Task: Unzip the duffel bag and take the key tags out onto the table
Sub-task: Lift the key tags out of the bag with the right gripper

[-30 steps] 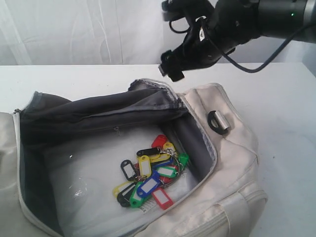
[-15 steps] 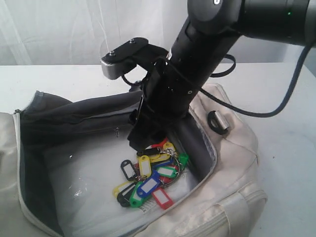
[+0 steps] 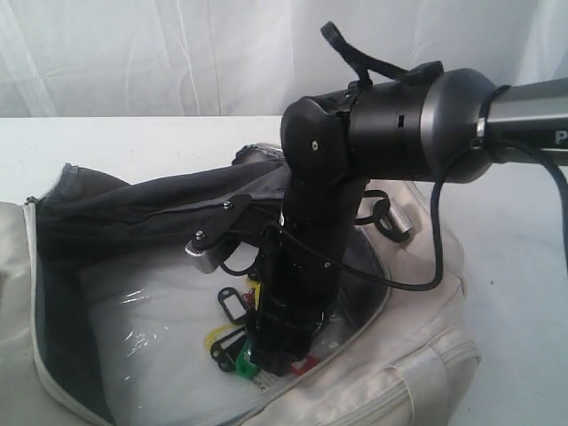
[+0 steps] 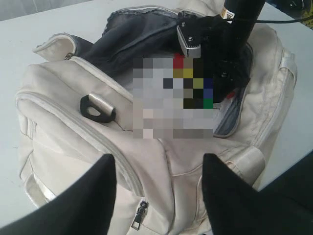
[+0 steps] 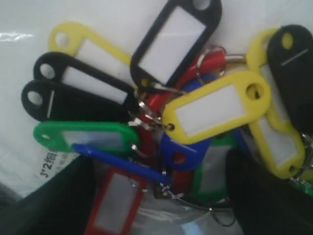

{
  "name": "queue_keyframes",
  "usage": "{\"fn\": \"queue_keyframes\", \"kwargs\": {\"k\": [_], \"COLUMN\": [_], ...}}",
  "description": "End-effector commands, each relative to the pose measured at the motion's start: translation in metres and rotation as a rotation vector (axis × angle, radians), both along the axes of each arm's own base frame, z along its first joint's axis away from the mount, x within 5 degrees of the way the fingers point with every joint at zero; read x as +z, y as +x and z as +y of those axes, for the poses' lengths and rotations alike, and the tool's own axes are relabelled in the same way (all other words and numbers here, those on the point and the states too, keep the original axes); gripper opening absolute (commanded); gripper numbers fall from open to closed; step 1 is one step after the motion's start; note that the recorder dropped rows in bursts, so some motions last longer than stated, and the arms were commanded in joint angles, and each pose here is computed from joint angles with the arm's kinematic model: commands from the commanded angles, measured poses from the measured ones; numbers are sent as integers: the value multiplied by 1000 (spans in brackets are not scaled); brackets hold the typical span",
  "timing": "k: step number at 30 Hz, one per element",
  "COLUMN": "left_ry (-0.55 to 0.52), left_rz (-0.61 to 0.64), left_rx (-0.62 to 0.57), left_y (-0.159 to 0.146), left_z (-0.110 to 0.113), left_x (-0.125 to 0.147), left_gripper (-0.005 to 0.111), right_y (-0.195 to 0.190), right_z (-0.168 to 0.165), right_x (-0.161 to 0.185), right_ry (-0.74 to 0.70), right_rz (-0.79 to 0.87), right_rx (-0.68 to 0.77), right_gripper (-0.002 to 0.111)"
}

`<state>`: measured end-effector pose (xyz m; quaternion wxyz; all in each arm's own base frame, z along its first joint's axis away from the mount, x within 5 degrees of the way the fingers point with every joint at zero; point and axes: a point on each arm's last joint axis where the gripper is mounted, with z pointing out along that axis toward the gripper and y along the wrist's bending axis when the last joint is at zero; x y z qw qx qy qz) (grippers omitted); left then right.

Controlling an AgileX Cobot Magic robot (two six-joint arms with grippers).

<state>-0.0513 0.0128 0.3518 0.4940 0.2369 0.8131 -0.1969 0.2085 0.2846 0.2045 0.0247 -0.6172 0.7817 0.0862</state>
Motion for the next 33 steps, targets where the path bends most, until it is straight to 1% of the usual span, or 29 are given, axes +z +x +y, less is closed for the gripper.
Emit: {"fn": "queue_keyframes", "kwargs": {"k": [1, 2, 3, 4, 7, 9, 12, 17, 21, 24, 25, 26, 28, 29, 30, 31, 32, 33], "left_ry": [45, 45, 45, 45, 45, 45, 45, 45, 45, 45, 45, 45, 45, 45, 45, 45, 45, 45], "left_rz": [62, 62, 62, 62, 62, 62, 62, 62, 62, 62, 62, 62, 62, 62, 62, 62, 62, 62], "left_rx": [-15, -15, -15, -15, -15, -15, -15, -15, -15, -15, -15, -15, -15, -15, -15, -15, -15, -15], "left_y": [-6, -6, -6, -6, -6, -6, -6, -6, -6, -6, -6, -6, -6, -6, -6, -6, -6, -6], "left_z": [2, 2, 2, 2, 2, 2, 2, 2, 2, 2, 2, 2, 2, 2, 2, 2, 2, 2], "left_x": [-6, -6, -6, -6, -6, -6, -6, -6, -6, -6, -6, -6, -6, -6, -6, -6, -6, -6], "left_gripper": [56, 56, 56, 56, 56, 56, 56, 56, 56, 56, 56, 56, 56, 56, 56, 56, 56, 56], "right_y": [1, 1, 1, 1, 1, 0, -1, -4, -9, -10, -11, -11, -6, -2, 0, 3, 5, 8], "right_z": [2, 2, 2, 2, 2, 1, -1, -5, -16, -30, -43, -51, -76, -94, -104, -123, -132, -148], "right_x": [-29, -33, -35, -35, -32, -25, -7, 42, 90, 118, 135, 144, 165, 178, 184, 195, 200, 207], "right_ry": [-69, -77, -82, -84, -80, -66, -34, 70, 178, 192, 197, 199, 192, 185, 184, 193, 193, 181], "right_rz": [50, 57, 62, 63, 60, 50, 26, -54, -173, -301, -388, -432, -545, -613, -645, -705, -731, -767], "right_rx": [10, 3, -6, -11, -10, -10, -7, -1, 4, 7, -31, -54, -136, -203, -241, -316, -352, -414], "right_gripper": [63, 59, 53, 44, 13, 0, 0, 0, 0, 0, 0, 0, 0, 0, 0, 0, 0, 0]}}
